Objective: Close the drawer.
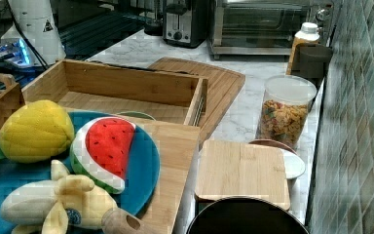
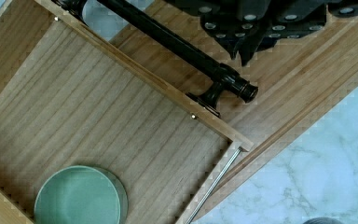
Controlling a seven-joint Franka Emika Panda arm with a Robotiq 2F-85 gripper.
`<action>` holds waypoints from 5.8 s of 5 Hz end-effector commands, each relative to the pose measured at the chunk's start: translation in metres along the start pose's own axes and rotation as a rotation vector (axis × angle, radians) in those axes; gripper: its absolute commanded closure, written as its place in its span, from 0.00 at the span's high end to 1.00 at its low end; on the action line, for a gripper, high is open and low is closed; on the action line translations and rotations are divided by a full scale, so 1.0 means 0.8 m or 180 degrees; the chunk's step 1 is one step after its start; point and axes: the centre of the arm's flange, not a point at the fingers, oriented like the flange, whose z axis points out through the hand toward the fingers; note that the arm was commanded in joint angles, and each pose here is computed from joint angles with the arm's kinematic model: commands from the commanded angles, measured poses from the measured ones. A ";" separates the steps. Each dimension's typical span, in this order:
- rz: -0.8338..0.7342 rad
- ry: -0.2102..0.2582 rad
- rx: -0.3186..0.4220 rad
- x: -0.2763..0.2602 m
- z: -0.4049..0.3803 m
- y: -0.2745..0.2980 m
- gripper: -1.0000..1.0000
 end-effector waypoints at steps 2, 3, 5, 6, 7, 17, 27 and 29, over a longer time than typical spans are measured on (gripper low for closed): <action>-0.0916 0.0064 0.0467 -0.083 -0.008 -0.025 0.00; -0.1038 0.0173 0.0633 -0.121 0.002 -0.035 0.00; -0.2007 0.0128 0.0409 -0.151 0.057 -0.033 0.00; -0.2572 0.0034 0.0342 -0.152 0.092 -0.024 0.00; -0.2922 0.0320 0.0101 -0.171 0.128 -0.025 0.00; -0.3212 0.0540 -0.0205 -0.105 0.240 0.070 0.00; -0.2609 0.0662 -0.0281 0.208 0.192 0.367 0.00; -0.2386 0.0613 -0.0317 0.152 0.173 0.344 0.00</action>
